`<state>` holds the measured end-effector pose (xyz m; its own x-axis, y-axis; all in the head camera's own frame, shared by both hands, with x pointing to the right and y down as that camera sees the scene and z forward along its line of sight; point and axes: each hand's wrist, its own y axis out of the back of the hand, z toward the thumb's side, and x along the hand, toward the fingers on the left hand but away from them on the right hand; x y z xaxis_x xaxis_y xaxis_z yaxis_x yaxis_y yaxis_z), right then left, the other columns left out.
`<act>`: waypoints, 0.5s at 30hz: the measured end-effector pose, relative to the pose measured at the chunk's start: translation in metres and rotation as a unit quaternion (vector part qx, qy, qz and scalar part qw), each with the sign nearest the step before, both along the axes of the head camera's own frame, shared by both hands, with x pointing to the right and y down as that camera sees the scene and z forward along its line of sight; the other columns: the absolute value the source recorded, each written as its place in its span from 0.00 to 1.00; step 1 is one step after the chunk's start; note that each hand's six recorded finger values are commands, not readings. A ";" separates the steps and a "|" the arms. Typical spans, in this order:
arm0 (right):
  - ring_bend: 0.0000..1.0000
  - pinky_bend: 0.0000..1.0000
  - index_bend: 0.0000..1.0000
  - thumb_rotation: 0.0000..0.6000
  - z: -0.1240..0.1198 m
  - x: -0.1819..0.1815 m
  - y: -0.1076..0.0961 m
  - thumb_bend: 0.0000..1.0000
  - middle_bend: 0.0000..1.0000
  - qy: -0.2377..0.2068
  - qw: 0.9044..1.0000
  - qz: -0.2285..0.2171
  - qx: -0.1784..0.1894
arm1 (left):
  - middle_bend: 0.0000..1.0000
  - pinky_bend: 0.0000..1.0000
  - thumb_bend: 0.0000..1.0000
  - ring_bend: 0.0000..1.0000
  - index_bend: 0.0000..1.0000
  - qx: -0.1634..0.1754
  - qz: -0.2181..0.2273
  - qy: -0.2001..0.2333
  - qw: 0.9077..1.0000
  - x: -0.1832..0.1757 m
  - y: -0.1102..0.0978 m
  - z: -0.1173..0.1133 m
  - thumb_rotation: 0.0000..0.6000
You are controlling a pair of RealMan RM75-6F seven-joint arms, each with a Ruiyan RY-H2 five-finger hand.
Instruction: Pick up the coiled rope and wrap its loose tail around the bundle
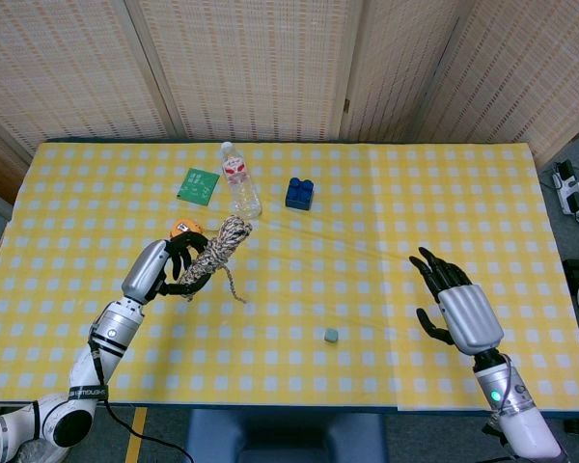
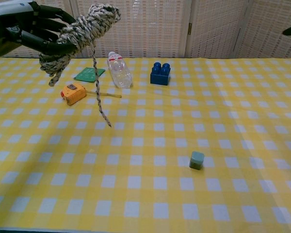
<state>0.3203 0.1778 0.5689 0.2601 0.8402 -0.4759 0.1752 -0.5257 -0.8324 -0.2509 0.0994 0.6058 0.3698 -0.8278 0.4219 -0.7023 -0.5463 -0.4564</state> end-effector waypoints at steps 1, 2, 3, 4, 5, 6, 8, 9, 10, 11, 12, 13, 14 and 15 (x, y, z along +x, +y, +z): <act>0.11 0.15 0.00 1.00 -0.002 0.008 0.004 0.47 0.04 0.003 1.000 0.005 0.003 | 0.66 0.75 0.77 0.65 0.65 0.000 -0.002 0.000 1.000 -0.002 0.000 0.000 1.00; 0.11 0.15 0.00 1.00 -0.005 0.015 0.008 0.47 0.05 0.007 1.000 0.009 0.006 | 0.66 0.75 0.77 0.65 0.65 0.000 -0.004 -0.001 1.000 -0.003 -0.001 0.001 1.00; 0.11 0.15 0.00 1.00 -0.008 0.025 0.014 0.47 0.05 0.013 1.000 0.015 0.011 | 0.66 0.75 0.77 0.65 0.65 0.000 -0.006 -0.001 1.000 -0.004 -0.001 0.001 1.00; 0.11 0.15 0.00 1.00 -0.010 0.031 0.018 0.47 0.05 0.017 1.000 0.019 0.015 | 0.66 0.75 0.77 0.65 0.65 0.000 -0.007 -0.001 1.000 -0.005 -0.001 0.001 1.00; 0.11 0.15 0.00 1.00 -0.011 0.036 0.022 0.47 0.05 0.020 0.999 0.022 0.019 | 0.66 0.75 0.77 0.65 0.65 0.000 -0.008 0.000 1.000 -0.005 -0.001 0.001 1.00; 0.11 0.15 0.00 1.00 -0.013 0.043 0.026 0.47 0.06 0.024 0.999 0.026 0.023 | 0.66 0.75 0.77 0.65 0.65 0.000 -0.009 0.000 1.000 -0.005 -0.001 0.001 1.00; 0.11 0.15 0.00 1.00 -0.014 0.049 0.033 0.47 0.06 0.027 0.999 0.030 0.028 | 0.66 0.75 0.77 0.65 0.65 0.001 -0.010 0.000 1.000 -0.006 -0.001 0.001 1.00; 0.11 0.15 0.00 1.00 -0.013 0.052 0.037 0.47 0.06 0.028 0.999 0.032 0.028 | 0.66 0.75 0.77 0.65 0.65 0.001 -0.010 0.000 1.000 -0.006 -0.001 0.001 1.00; 0.11 0.15 0.00 1.00 -0.012 0.053 0.040 0.47 0.06 0.028 0.999 0.034 0.027 | 0.66 0.75 0.77 0.65 0.65 0.002 -0.010 0.001 1.000 -0.006 -0.002 0.001 1.00; 0.11 0.15 0.00 1.00 -0.010 0.054 0.043 0.47 0.06 0.028 0.999 0.035 0.027 | 0.66 0.75 0.77 0.65 0.65 0.004 -0.010 0.001 1.000 -0.006 -0.002 0.001 1.00; 0.10 0.15 0.00 1.00 -0.010 0.055 0.045 0.47 0.06 0.031 0.998 0.036 0.028 | 0.66 0.75 0.77 0.65 0.65 0.005 -0.010 0.001 1.000 -0.006 -0.002 0.000 1.00; 0.10 0.15 0.00 1.00 -0.010 0.055 0.045 0.47 0.06 0.033 0.998 0.037 0.031 | 0.66 0.75 0.77 0.65 0.65 0.007 -0.010 0.001 1.000 -0.006 -0.002 0.000 1.00; 0.11 0.15 0.00 1.00 -0.010 0.056 0.045 0.47 0.06 0.037 0.998 0.038 0.034 | 0.66 0.75 0.77 0.65 0.65 0.008 -0.011 0.000 1.000 -0.007 -0.002 0.000 1.00; 0.11 0.15 0.00 1.00 -0.010 0.058 0.046 0.47 0.06 0.043 0.997 0.040 0.040 | 0.66 0.75 0.77 0.65 0.65 0.009 -0.011 0.001 1.000 -0.007 -0.002 0.000 1.00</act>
<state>0.3782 0.2238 0.5591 0.1524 0.8931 -0.4232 0.1406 -0.4434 -0.8852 -0.2576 0.0973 0.6057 0.3524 -0.8428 0.4068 -0.7141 -0.5232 -0.4651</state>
